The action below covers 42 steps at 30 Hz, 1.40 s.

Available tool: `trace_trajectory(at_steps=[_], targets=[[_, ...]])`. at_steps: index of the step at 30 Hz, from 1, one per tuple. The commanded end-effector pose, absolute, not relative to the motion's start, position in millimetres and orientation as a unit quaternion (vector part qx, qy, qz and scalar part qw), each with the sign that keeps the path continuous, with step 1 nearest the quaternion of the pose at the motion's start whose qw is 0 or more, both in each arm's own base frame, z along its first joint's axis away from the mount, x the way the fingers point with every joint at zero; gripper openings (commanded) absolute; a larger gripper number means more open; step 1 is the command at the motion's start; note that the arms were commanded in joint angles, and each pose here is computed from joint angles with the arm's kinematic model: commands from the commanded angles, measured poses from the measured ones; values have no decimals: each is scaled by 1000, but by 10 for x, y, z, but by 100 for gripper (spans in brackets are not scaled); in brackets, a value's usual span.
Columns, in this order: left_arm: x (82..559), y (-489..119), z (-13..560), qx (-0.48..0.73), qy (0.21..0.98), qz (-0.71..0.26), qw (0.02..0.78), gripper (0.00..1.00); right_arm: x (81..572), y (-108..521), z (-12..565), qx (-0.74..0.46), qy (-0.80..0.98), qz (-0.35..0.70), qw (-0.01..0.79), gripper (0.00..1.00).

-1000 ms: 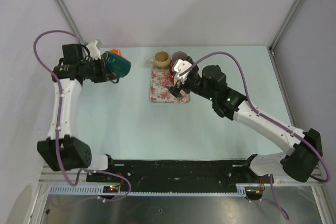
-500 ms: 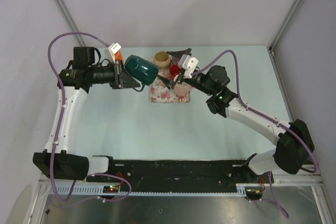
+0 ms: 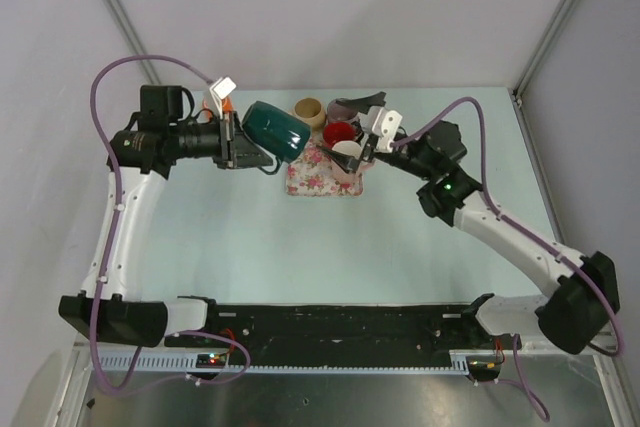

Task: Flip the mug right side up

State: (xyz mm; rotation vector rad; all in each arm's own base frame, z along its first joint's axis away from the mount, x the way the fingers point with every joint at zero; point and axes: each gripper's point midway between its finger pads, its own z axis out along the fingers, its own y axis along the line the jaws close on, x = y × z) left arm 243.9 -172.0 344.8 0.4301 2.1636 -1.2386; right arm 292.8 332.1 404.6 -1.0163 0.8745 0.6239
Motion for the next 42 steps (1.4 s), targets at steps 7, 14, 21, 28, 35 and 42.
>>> trace_trajectory(at_steps=[7, 14, 21, 28, 35, 42], targets=[[2063, -1941, 3982, 252, 746, -515, 340, 0, 2926, 3225, 3955, -463, 405, 250, 748, 98], [1923, -2012, 3929, 266, 738, -534, 316, 0, 2857, 3337, 4278, -428, 351, 313, 772, 96], [1929, -2059, 3884, 273, 737, -537, 305, 0, 2689, 3626, 4311, -430, 332, 373, 752, 65], [2047, -2054, 3695, 266, 752, -524, 299, 0, 2686, 3630, 4281, -396, 379, 413, 727, 5], [2665, -1658, 3496, 243, 811, -341, 409, 89, 3121, 3454, 3800, -258, 583, 369, 677, 0], [3016, -1146, 3763, 250, 819, -144, 495, 99, 3316, 3262, 3146, -59, 777, 307, 546, 0]])
